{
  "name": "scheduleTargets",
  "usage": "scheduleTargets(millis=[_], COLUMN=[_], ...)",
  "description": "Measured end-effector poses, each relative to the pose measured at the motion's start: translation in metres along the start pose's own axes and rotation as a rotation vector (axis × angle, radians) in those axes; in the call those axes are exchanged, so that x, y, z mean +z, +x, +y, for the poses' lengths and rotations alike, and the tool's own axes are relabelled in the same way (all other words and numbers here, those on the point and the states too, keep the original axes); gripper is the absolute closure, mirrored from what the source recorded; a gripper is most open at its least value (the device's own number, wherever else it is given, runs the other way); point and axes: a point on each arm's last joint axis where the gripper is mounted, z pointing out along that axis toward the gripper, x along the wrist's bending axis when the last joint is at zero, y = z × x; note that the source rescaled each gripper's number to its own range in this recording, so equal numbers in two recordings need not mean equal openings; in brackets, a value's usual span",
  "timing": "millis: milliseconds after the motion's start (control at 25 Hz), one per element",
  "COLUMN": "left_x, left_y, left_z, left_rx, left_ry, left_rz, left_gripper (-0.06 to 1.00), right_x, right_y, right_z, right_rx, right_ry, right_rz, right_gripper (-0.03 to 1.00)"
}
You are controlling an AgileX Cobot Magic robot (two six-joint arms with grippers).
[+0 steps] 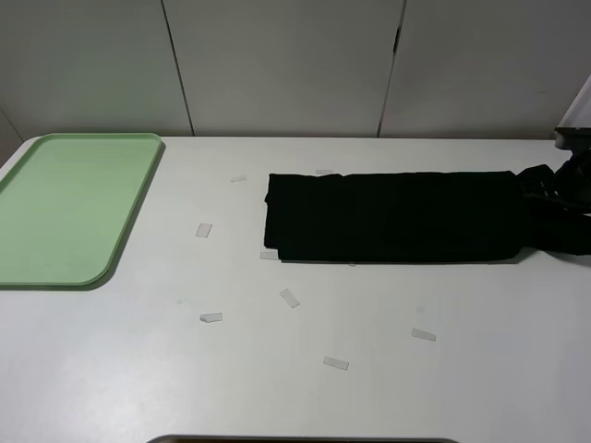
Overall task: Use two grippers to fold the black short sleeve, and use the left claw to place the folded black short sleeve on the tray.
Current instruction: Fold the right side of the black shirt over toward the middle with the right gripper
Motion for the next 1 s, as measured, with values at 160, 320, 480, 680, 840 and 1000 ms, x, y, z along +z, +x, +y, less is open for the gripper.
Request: scheduleTargets(millis=[160, 320, 480, 680, 840, 1000], left_x=[0.000, 0.000, 0.000, 0.000, 0.000, 0.000], left_y=[0.000, 0.000, 0.000, 0.000, 0.000, 0.000], left_z=[0.000, 0.000, 0.000, 0.000, 0.000, 0.000], left_rx=[0.000, 0.000, 0.000, 0.000, 0.000, 0.000], left_ry=[0.000, 0.000, 0.000, 0.000, 0.000, 0.000], left_rz=[0.000, 0.000, 0.000, 0.000, 0.000, 0.000], left_gripper=[-0.04, -0.04, -0.04, -0.04, -0.04, -0.04], right_x=[-0.039, -0.060, -0.071, -0.082, -0.087, -0.087], right_y=[-0.001, -0.003, -0.004, -0.004, 0.002, 0.017], right_z=[0.006, 0.007, 0.005, 0.004, 0.004, 0.006], right_rx=[-0.042, -0.055, -0.062, -0.077, -0.102, -0.142], right_ry=[-0.058, -0.084, -0.079, -0.073, -0.062, -0.041], right_rz=[-0.051, -0.095, -0.119, -0.134, -0.164, -0.208], right_gripper=[0.78, 0.78, 0.78, 0.78, 0.78, 0.78])
